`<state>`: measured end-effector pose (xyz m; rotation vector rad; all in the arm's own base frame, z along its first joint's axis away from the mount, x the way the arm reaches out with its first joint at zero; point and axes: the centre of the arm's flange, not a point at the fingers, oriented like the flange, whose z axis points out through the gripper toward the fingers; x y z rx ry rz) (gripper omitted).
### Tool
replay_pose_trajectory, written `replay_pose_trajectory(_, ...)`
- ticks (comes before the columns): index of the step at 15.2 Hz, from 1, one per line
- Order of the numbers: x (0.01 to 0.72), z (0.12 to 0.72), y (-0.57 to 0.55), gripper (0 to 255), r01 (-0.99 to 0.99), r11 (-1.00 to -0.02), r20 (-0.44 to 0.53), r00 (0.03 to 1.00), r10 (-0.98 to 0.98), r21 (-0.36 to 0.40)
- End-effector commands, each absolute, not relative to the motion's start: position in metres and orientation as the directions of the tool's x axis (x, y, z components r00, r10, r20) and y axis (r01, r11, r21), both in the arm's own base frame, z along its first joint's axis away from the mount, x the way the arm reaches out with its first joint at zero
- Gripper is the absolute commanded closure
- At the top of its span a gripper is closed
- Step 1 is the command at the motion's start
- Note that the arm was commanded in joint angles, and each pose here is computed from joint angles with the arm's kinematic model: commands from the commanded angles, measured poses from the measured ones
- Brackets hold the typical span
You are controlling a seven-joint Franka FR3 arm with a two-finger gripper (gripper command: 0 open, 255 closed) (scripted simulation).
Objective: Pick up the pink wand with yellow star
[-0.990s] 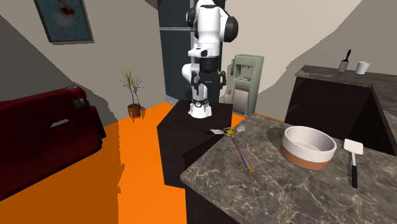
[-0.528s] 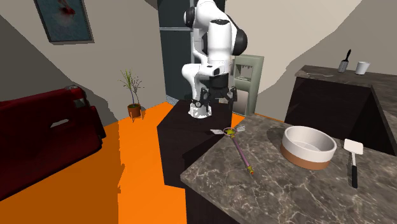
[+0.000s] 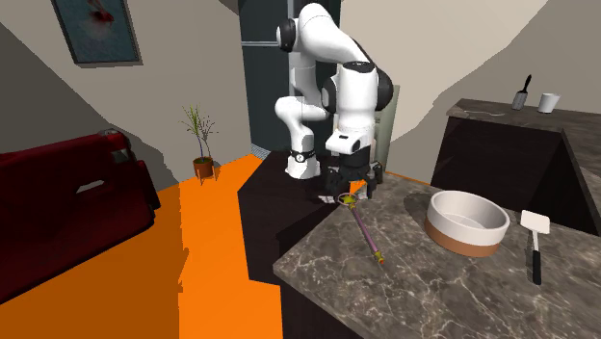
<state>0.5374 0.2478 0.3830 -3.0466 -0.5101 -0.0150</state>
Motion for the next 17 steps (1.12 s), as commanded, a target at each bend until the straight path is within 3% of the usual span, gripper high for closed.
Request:
replay_pose_trajectory(1,0.549,0.366,0.267,0,0.342,-0.938,0.013,0.94,0.342,-0.056)
replay_pose_trajectory(12,0.555,0.317,0.276,0,0.35,-0.935,0.01,0.937,0.351,-0.058)
replay_pose_trajectory(13,0.555,0.318,0.276,255,0.35,-0.935,0.01,0.937,0.351,-0.058)
replay_pose_trajectory(17,0.556,0.315,0.275,255,0.351,-0.935,0.01,0.936,0.351,-0.058)
